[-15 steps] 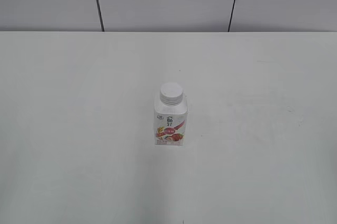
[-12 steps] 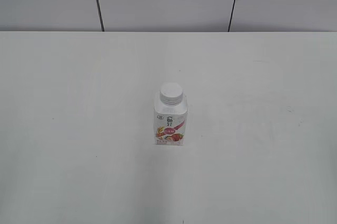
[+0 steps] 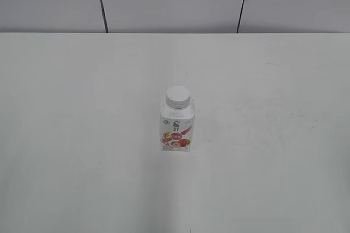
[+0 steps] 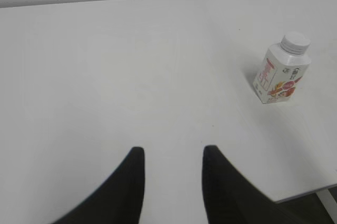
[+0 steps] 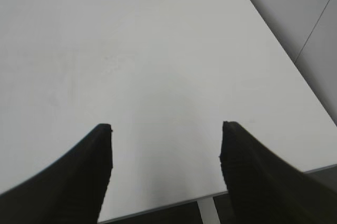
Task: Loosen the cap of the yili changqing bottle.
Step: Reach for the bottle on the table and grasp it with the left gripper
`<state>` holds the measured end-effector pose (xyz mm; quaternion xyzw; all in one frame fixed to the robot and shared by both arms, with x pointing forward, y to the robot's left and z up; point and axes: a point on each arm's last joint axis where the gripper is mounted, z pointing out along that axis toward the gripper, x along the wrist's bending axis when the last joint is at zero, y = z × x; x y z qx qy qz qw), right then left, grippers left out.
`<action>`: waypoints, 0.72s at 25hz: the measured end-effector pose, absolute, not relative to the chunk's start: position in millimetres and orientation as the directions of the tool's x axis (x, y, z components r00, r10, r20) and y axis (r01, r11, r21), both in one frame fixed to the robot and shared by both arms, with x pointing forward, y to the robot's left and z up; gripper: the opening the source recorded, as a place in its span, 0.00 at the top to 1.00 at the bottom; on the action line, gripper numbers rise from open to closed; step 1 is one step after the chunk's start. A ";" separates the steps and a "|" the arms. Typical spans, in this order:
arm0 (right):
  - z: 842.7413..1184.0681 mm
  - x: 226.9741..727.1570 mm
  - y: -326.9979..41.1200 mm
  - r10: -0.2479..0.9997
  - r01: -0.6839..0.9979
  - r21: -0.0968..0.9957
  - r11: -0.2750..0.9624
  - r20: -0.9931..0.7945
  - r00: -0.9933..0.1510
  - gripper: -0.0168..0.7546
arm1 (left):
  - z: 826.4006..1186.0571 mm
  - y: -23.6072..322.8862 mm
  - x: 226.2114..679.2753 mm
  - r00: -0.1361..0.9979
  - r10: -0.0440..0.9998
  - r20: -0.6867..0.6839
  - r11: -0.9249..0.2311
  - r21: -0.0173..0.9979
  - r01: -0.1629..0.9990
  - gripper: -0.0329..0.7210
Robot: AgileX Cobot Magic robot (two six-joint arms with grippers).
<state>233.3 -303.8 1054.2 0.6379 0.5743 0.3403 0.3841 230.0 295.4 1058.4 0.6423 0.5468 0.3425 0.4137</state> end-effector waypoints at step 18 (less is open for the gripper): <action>1085.9 281.6 -304.6 0.995 0.649 0.758 -0.061 -0.005 0.100 0.31 | 1094.5 282.6 372.0 0.199 0.973 0.121 -0.169 0.954 0.249 0.58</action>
